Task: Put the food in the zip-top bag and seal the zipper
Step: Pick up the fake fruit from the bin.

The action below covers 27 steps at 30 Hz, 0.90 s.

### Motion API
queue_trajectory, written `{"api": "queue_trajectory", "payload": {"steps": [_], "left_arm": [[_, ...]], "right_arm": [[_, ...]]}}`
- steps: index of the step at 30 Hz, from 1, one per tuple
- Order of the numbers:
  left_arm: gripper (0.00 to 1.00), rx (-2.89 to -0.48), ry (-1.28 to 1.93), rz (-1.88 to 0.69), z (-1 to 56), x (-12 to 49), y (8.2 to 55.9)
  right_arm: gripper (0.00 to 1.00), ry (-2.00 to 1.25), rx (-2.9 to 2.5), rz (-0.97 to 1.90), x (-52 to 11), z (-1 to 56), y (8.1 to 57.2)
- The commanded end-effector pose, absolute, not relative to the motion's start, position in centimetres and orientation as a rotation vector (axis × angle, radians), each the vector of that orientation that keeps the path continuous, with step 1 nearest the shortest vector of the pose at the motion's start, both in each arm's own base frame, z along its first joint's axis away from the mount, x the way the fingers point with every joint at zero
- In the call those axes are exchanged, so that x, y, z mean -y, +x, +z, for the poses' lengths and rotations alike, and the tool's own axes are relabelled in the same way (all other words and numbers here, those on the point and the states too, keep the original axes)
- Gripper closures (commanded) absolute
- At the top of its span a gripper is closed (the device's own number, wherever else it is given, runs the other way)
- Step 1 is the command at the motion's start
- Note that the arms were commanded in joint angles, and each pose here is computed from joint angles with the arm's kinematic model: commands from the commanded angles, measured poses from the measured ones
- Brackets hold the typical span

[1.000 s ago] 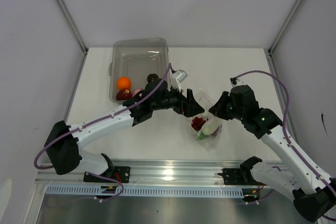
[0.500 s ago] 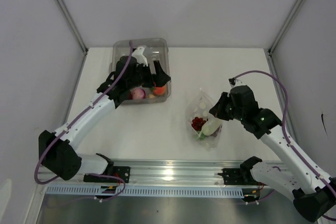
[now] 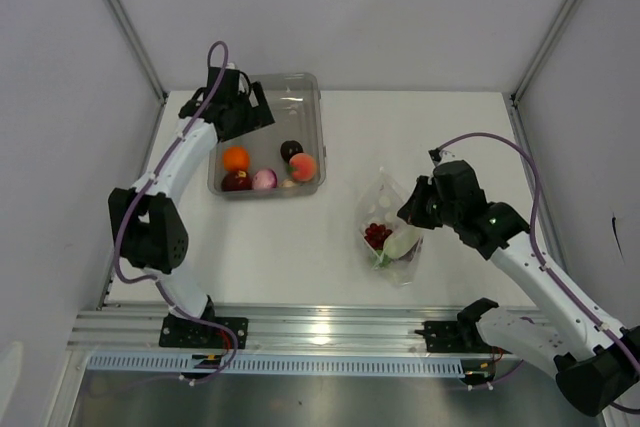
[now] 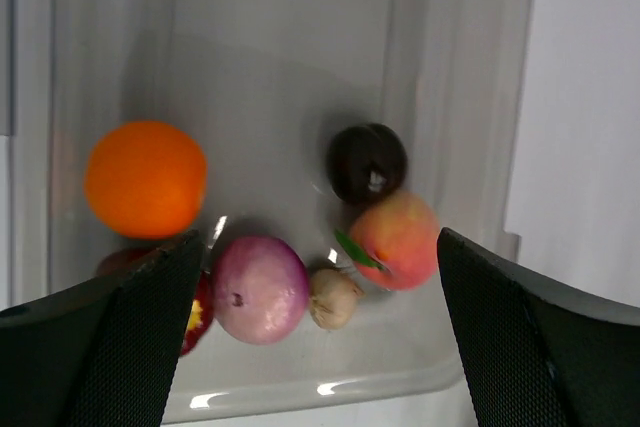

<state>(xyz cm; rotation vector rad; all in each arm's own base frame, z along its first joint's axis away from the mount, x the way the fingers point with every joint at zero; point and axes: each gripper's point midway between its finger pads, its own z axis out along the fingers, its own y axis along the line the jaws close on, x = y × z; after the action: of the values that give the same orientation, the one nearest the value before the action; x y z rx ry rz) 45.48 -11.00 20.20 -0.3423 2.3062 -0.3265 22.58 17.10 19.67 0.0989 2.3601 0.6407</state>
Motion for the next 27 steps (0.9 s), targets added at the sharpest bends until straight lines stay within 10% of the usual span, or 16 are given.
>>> {"api": "queue_trajectory", "payload": {"steps": [1, 27], "left_arm": [[0.01, -2.358, -0.344, -0.107, 20.0, 7.8, 46.3], [0.05, -2.603, -0.339, 0.374, 8.7, 3.2, 47.9]], "right_arm": [[1.0, 0.068, -2.343, 0.641, -17.2, 19.8, 23.0], [1.0, 0.054, -2.335, 0.638, -16.9, 19.1, 23.1]]}}
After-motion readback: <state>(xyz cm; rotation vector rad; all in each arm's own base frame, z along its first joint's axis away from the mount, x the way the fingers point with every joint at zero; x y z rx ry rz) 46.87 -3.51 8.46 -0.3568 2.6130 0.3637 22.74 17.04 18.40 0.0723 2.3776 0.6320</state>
